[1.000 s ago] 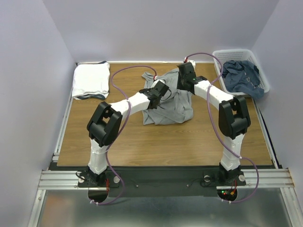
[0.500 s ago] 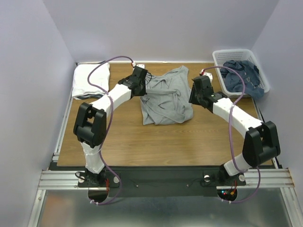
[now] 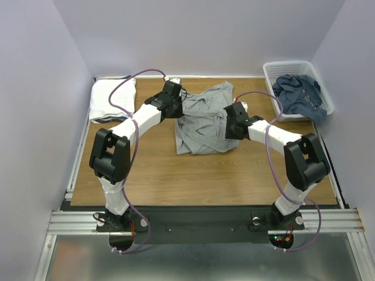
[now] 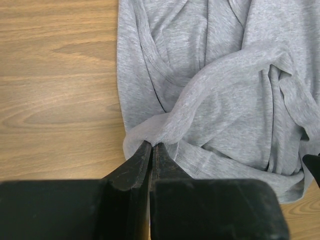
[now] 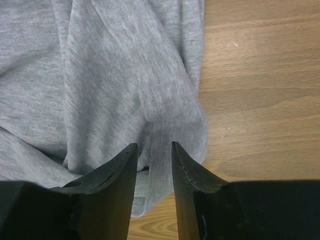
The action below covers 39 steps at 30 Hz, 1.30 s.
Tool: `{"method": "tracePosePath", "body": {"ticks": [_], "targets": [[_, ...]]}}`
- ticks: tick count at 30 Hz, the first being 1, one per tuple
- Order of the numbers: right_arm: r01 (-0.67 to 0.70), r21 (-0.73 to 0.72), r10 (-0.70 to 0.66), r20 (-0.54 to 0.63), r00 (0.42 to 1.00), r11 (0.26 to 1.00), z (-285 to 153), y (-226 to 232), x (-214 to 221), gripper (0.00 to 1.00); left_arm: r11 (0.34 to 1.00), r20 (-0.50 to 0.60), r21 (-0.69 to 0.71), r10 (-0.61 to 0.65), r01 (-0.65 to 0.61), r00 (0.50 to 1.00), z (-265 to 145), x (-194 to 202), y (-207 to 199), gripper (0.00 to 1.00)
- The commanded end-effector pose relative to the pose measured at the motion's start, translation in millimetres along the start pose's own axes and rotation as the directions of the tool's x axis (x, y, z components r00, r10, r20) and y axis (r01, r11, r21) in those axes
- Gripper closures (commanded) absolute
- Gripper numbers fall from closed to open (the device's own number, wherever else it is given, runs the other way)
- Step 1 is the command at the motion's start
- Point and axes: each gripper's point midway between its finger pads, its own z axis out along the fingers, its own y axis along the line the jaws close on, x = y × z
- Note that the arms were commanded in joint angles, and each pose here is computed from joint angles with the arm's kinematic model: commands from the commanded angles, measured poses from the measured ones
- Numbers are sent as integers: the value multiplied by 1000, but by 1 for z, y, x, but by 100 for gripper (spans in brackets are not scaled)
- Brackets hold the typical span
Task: Fold and stack the tank tops
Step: Flatten the tank top out
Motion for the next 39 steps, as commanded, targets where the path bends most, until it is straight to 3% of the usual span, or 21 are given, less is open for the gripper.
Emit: {"method": "tracePosePath", "body": {"ticks": [1, 4, 10, 15, 28, 32, 39], "targets": [[-26, -9, 26, 20, 999, 1000, -10, 0, 3, 59, 999, 58, 35, -24, 22, 998, -16, -22, -3, 100], [-31, -3, 31, 13, 999, 1000, -10, -3, 9, 54, 999, 53, 35, -24, 22, 998, -16, -21, -2, 100], [-33, -2, 33, -11, 999, 999, -5, -3, 20, 53, 999, 45, 37, -26, 24, 999, -13, -18, -2, 100], [-48, 42, 48, 12, 999, 998, -8, -15, 22, 70, 999, 49, 23, -28, 27, 998, -14, -21, 3, 100], [-86, 135, 75, 84, 994, 987, -27, -45, 23, 92, 998, 68, -14, -58, 59, 996, -24, -30, 28, 100], [-115, 170, 89, 152, 984, 979, -46, -56, 3, 100, 997, 98, -16, -73, 75, 993, -38, -40, 36, 100], [-214, 140, 140, 411, 901, 967, -131, -67, -103, 100, 991, 272, 10, -133, 136, 953, -102, -103, 47, 100]]}}
